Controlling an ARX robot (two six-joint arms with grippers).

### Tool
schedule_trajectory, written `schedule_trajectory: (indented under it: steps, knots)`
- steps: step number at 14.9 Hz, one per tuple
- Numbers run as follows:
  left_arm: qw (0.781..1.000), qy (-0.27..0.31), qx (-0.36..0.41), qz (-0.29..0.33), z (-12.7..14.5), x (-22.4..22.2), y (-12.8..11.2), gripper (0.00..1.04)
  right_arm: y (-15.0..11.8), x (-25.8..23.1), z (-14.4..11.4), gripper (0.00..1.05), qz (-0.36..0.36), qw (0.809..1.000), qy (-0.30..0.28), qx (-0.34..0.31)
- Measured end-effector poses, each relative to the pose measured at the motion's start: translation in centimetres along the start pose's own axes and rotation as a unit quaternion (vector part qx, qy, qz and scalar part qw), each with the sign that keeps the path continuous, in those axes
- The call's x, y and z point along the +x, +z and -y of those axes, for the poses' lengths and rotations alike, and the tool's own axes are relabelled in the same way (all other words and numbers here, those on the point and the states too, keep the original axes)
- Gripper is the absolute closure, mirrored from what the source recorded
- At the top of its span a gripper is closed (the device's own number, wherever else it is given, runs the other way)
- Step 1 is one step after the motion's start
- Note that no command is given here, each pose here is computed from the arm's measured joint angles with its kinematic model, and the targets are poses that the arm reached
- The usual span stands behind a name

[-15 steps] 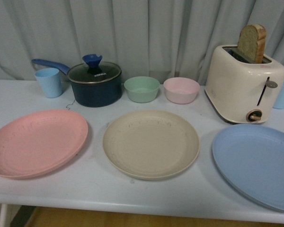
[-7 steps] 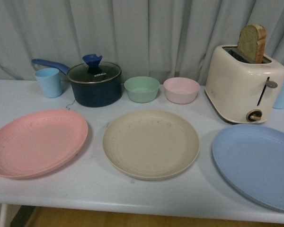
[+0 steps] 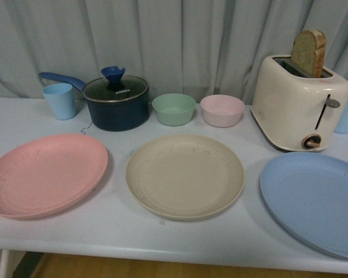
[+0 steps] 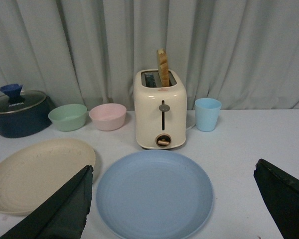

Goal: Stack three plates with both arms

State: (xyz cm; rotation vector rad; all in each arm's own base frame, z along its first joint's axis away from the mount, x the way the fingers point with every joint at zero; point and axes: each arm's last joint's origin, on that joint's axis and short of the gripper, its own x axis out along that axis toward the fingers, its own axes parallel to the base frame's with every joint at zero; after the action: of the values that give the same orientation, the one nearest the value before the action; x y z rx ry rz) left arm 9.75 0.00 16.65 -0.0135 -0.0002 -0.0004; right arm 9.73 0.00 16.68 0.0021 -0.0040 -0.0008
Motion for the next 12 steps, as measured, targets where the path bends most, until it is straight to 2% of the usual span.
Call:
schedule_trajectory:
  steps: [12]
  knots:
    - [1.0,0.0,0.0,0.0,0.0,0.0,0.0,0.07,0.0,0.0,0.0,0.06,0.0,1.0,0.0,0.0]
